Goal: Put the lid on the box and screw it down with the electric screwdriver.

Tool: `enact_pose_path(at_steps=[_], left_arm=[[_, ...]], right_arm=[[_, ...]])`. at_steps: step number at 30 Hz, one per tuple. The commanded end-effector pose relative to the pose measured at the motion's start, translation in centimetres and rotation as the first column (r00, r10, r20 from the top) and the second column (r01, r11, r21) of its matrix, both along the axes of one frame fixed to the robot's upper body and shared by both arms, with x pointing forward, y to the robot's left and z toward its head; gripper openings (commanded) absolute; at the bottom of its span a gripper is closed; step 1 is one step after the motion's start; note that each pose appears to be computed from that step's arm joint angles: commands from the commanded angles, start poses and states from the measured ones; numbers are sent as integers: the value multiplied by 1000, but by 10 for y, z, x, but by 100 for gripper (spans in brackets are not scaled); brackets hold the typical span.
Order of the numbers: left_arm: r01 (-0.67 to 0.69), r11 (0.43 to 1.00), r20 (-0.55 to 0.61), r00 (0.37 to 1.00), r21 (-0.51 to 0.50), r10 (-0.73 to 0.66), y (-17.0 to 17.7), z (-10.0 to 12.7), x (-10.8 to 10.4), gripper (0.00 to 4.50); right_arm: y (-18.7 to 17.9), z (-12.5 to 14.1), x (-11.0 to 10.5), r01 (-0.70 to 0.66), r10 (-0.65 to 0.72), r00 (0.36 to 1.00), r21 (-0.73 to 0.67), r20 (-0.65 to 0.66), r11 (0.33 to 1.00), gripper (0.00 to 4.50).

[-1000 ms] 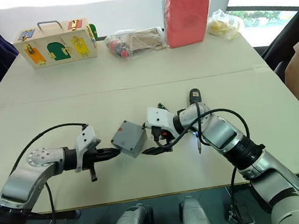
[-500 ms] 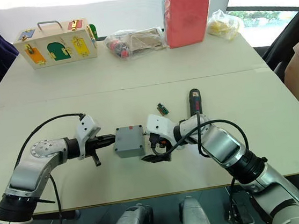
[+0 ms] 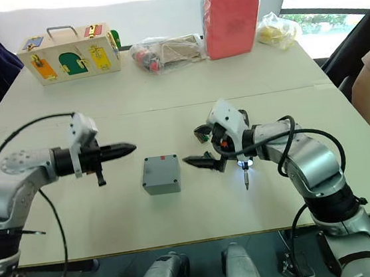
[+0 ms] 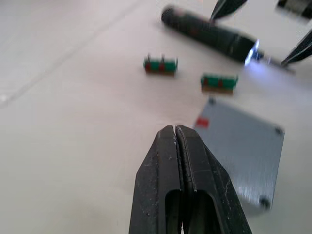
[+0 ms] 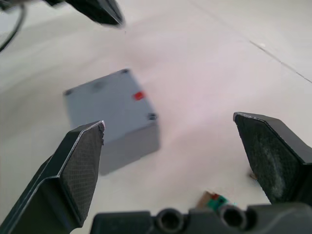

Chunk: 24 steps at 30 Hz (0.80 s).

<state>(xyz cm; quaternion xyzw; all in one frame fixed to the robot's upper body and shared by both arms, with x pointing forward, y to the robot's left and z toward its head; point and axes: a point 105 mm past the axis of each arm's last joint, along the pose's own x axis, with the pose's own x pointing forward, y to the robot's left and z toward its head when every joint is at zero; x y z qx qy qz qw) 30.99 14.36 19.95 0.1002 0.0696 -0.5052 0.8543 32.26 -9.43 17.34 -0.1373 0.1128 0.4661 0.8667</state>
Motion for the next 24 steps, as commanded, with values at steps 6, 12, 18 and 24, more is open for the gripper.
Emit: enact_pose_path(at_steps=[6, 12, 18, 24], left_arm=[[54, 997, 14, 998, 63, -55, -19, -10, -4, 0], [66, 996, 19, 998, 67, -67, -25, -13, -4, 0], [59, 995, 16, 998, 82, -60, -23, -19, -3, 0], [56, 995, 19, 998, 83, -58, -23, -20, -2, 0]], right_arm=[[-6, -22, 44, 175, -174, 984, -34, 37, 984, 447], [-6, -27, 56, 250, -250, 968, -5, 27, 968, 349], [-4, -32, 59, 273, -273, 962, 4, 10, 962, 249], [-4, -34, 63, 289, -289, 957, 14, 0, 957, 249]])
